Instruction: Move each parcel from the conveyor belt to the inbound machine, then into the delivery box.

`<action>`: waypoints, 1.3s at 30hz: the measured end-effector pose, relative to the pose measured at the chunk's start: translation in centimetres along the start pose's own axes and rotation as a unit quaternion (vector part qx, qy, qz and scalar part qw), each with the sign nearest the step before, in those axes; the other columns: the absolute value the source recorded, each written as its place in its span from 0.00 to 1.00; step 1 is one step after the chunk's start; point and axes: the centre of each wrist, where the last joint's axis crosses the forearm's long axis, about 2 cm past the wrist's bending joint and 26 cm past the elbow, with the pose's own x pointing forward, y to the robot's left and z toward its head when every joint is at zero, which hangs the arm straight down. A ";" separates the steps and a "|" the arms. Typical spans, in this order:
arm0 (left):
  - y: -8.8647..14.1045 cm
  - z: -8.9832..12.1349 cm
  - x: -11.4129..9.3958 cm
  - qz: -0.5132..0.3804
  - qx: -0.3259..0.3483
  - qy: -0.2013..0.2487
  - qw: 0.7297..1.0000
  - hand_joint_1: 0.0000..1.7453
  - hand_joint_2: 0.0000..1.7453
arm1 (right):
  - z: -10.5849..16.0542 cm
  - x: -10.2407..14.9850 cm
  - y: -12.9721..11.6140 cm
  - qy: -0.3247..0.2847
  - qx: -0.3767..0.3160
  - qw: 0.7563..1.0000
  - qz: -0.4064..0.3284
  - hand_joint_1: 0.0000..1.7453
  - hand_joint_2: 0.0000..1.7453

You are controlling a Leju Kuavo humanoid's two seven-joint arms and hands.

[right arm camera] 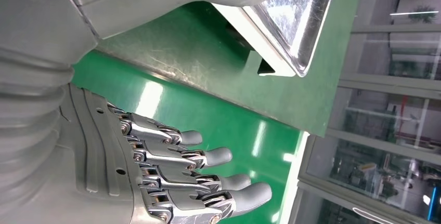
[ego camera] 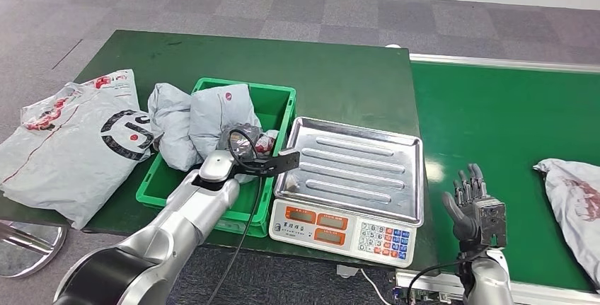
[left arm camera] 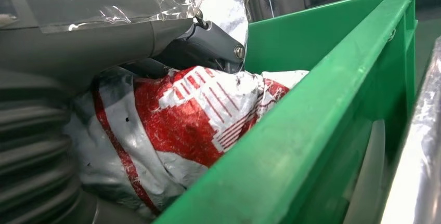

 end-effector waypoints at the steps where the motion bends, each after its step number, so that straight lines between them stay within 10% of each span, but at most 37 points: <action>1: -0.1 0.0 0.0 0.001 0.000 0.000 1.000 0.00 1.00 | 0.0 0.0 0.0 0.000 0.000 1.000 0.000 0.00 1.00; 39: -0.3 0.1 0.0 0.003 0.000 0.000 1.000 0.00 1.00 | 0.2 -0.1 0.2 0.001 0.000 1.000 -0.002 0.00 1.00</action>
